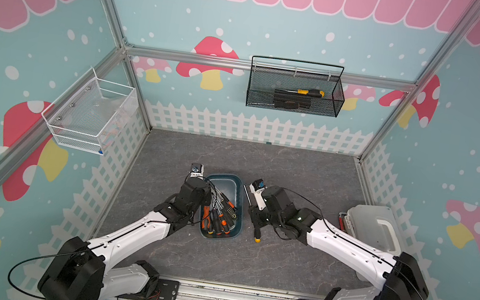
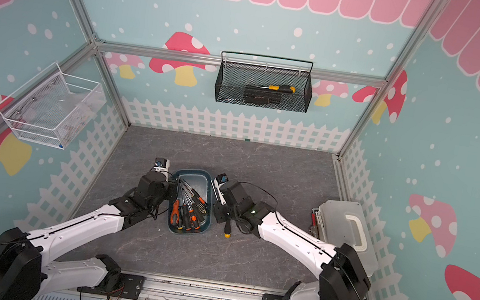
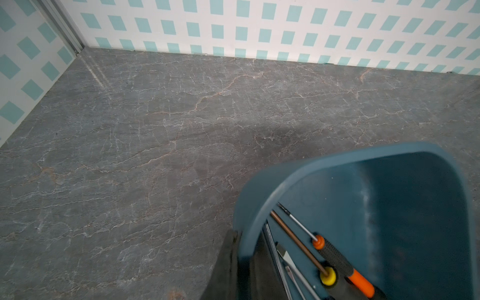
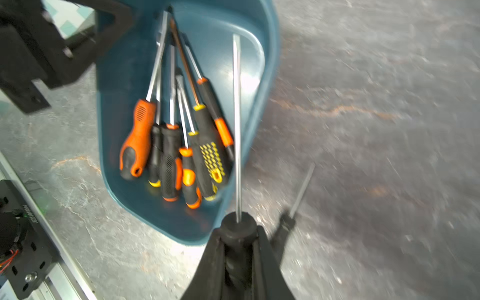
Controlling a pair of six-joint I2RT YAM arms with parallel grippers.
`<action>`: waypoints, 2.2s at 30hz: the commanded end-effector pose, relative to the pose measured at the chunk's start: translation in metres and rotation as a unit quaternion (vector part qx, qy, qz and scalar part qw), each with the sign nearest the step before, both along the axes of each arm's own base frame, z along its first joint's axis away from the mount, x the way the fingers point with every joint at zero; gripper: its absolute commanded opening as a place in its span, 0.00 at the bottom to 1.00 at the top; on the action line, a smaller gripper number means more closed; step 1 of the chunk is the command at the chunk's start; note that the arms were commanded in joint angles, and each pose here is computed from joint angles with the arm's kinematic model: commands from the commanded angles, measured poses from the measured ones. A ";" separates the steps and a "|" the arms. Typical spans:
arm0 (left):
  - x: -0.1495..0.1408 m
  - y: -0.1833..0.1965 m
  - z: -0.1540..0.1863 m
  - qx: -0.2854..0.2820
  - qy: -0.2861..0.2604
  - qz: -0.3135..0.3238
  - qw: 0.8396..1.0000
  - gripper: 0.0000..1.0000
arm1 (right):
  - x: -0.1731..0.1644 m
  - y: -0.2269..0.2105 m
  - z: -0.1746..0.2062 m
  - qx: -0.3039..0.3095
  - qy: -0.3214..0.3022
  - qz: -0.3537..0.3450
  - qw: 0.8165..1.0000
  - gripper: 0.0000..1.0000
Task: Take out the screwdriver from the storage box
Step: Place the screwdriver at the center of the board.
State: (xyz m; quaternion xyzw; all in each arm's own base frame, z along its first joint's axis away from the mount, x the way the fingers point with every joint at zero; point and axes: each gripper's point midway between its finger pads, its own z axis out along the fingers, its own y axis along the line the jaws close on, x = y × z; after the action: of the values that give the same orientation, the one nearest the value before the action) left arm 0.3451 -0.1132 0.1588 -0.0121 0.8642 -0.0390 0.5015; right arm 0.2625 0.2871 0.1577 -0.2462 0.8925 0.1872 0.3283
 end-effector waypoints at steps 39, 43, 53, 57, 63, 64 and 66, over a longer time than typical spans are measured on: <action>0.008 -0.005 0.018 -0.015 -0.030 -0.001 0.999 0.00 | 0.009 -0.049 -0.104 0.041 0.143 -0.156 0.976 0.00; 0.007 -0.005 0.018 -0.015 -0.030 -0.002 0.999 0.00 | 0.008 -0.050 -0.108 0.039 0.149 -0.161 0.975 0.00; 0.008 -0.005 0.014 -0.013 -0.028 -0.001 1.000 0.00 | 0.011 -0.050 -0.120 0.031 0.167 -0.172 0.970 0.00; 0.008 -0.005 0.013 -0.013 -0.028 -0.002 1.000 0.00 | 0.011 -0.052 -0.124 0.030 0.175 -0.178 0.968 0.00; 0.008 -0.006 0.011 -0.014 -0.026 -0.002 1.000 0.00 | 0.013 -0.052 -0.127 0.036 0.184 -0.178 0.966 0.00; 0.008 -0.006 0.011 -0.014 -0.026 -0.002 1.000 0.00 | 0.013 -0.052 -0.129 0.037 0.186 -0.178 0.966 0.00; 0.008 -0.006 0.012 -0.014 -0.027 -0.002 1.000 0.00 | 0.014 -0.052 -0.130 0.041 0.191 -0.179 0.964 0.04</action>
State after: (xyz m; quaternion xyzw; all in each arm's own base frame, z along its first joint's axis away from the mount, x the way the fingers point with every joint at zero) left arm 0.3471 -0.1147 0.1581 -0.0118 0.8632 -0.0406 0.5030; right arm 0.2728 0.2336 0.0302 -0.0363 0.9596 0.1989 0.1957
